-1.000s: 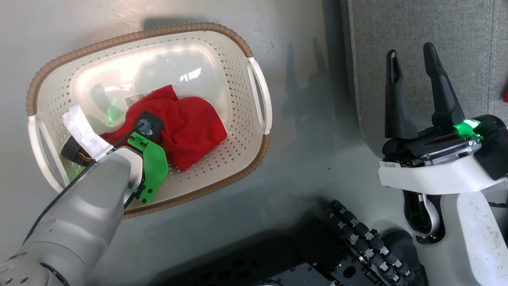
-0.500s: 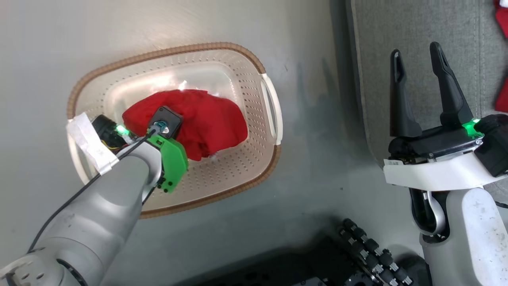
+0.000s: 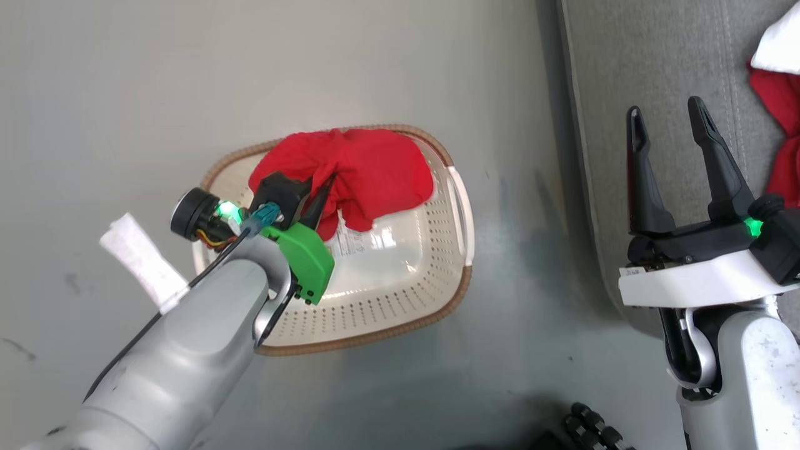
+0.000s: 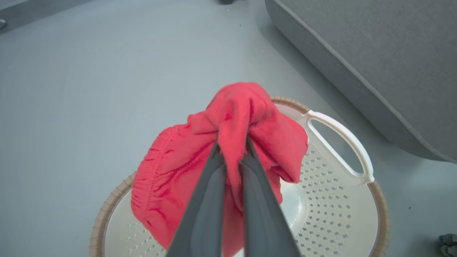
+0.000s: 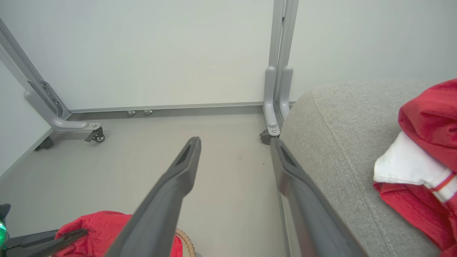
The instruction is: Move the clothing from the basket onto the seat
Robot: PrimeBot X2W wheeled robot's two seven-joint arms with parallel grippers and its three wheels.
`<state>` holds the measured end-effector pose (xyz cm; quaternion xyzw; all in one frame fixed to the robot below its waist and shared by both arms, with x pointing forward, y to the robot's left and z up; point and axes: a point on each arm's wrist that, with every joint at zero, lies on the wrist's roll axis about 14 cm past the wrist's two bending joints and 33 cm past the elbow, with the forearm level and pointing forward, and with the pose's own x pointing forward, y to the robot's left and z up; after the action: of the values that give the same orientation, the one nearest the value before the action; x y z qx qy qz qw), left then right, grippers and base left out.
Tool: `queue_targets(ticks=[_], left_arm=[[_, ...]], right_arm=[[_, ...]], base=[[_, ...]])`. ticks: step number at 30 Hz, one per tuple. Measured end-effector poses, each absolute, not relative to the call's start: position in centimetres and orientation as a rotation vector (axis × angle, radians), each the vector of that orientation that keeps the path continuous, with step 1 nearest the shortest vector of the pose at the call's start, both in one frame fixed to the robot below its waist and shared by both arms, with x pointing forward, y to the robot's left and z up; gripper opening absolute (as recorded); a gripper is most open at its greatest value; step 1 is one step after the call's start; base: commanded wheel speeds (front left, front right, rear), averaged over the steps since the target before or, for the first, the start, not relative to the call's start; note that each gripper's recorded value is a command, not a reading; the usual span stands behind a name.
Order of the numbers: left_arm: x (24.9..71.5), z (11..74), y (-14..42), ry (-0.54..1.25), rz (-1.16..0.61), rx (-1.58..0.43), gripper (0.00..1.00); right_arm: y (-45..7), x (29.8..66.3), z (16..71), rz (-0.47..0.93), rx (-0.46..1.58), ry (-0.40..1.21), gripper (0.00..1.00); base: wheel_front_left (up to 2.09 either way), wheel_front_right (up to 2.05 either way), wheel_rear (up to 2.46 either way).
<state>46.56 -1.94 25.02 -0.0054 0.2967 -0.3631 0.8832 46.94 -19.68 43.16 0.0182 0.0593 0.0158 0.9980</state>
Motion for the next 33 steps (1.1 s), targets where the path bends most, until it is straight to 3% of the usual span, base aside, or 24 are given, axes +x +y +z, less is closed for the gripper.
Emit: queue_targets(ticks=[18,33], left_arm=[[47.5,46.3,5.0,0.062,-0.469,-0.131,0.00],[42.0,58.7,5.9,-0.276,-0.480,-0.153,0.00]], right_arm=[[-16.4,43.3,50.3,0.119,0.057,0.050,1.00],[-14.5,39.0,54.1,0.178,0.072,0.005,1.00]], base=[[0.00,0.00,0.00],[0.00,0.00,0.00]])
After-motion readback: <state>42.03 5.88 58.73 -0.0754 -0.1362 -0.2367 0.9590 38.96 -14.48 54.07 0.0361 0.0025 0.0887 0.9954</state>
